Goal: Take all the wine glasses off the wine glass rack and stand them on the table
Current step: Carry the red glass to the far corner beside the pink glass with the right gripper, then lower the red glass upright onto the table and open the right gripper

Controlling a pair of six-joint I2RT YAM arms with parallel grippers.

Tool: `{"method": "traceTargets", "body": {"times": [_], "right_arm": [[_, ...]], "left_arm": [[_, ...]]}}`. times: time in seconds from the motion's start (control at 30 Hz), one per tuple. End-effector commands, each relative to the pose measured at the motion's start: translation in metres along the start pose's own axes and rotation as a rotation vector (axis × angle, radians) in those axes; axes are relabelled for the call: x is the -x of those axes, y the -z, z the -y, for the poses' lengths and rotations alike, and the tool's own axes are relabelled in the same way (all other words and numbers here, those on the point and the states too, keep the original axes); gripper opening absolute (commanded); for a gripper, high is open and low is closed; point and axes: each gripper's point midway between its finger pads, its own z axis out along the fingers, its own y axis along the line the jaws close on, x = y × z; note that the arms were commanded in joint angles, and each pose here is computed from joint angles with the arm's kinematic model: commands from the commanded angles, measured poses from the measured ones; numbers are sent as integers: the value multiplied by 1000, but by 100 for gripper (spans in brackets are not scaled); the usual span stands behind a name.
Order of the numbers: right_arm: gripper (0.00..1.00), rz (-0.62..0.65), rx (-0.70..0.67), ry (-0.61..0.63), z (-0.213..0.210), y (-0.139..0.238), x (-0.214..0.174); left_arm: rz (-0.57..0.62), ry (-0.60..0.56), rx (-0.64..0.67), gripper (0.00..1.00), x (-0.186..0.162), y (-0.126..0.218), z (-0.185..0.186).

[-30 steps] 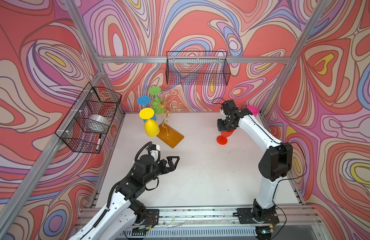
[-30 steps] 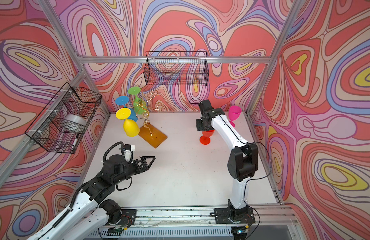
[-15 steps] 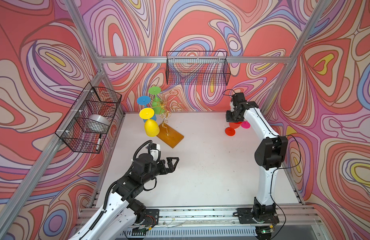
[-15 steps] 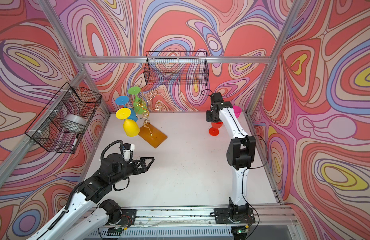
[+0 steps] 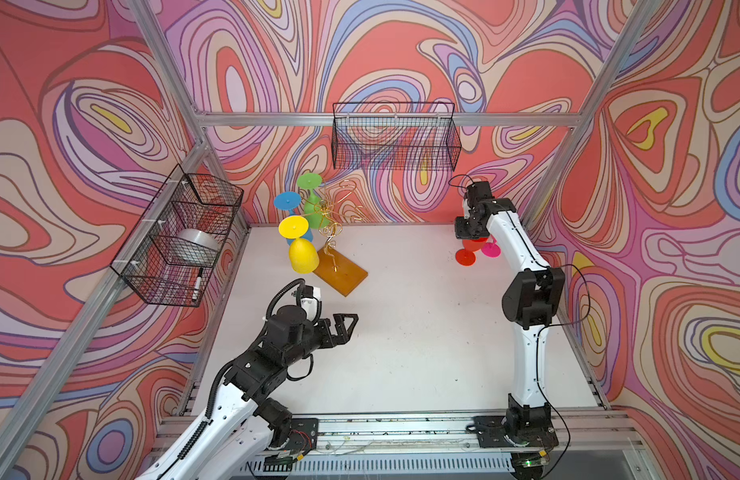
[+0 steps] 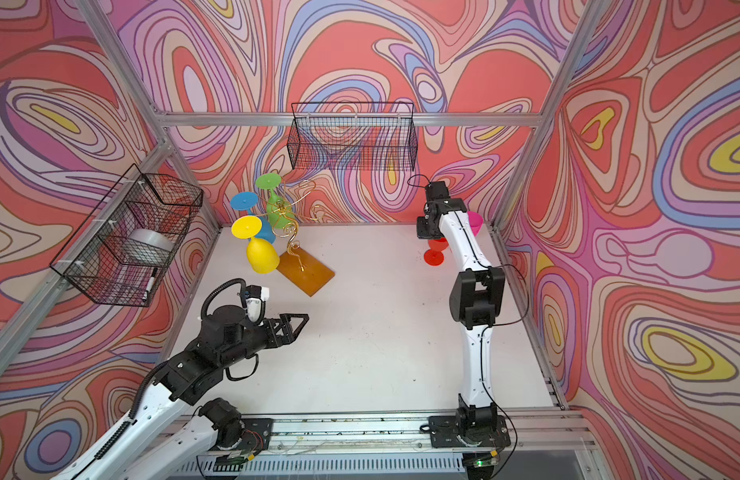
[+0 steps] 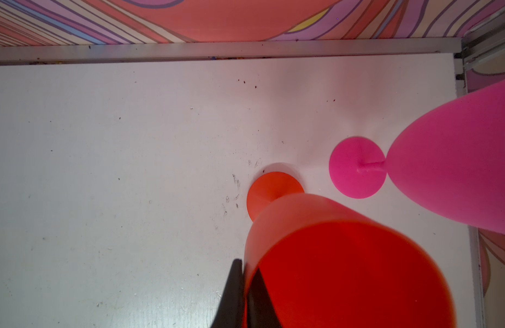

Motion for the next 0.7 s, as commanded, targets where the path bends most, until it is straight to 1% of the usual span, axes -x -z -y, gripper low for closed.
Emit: {"method": "traceTargets", "body": {"times": [0.0,0.47,0.6,0.67], "right_arm": [[0,15,-16,13,4,-5,8],[1,27,-31,35,8,-15,15],[17,50,-20,33,7,-10,20],[24,63,-17,32,6,-7,23]], "left_arm": [[-9,-22,4,100,2,3,3],[-17,-14,12,100,1,1,1],[-18,-13,14,100,0,1,0],[-18,-13,13,100,0,1,0]]}}
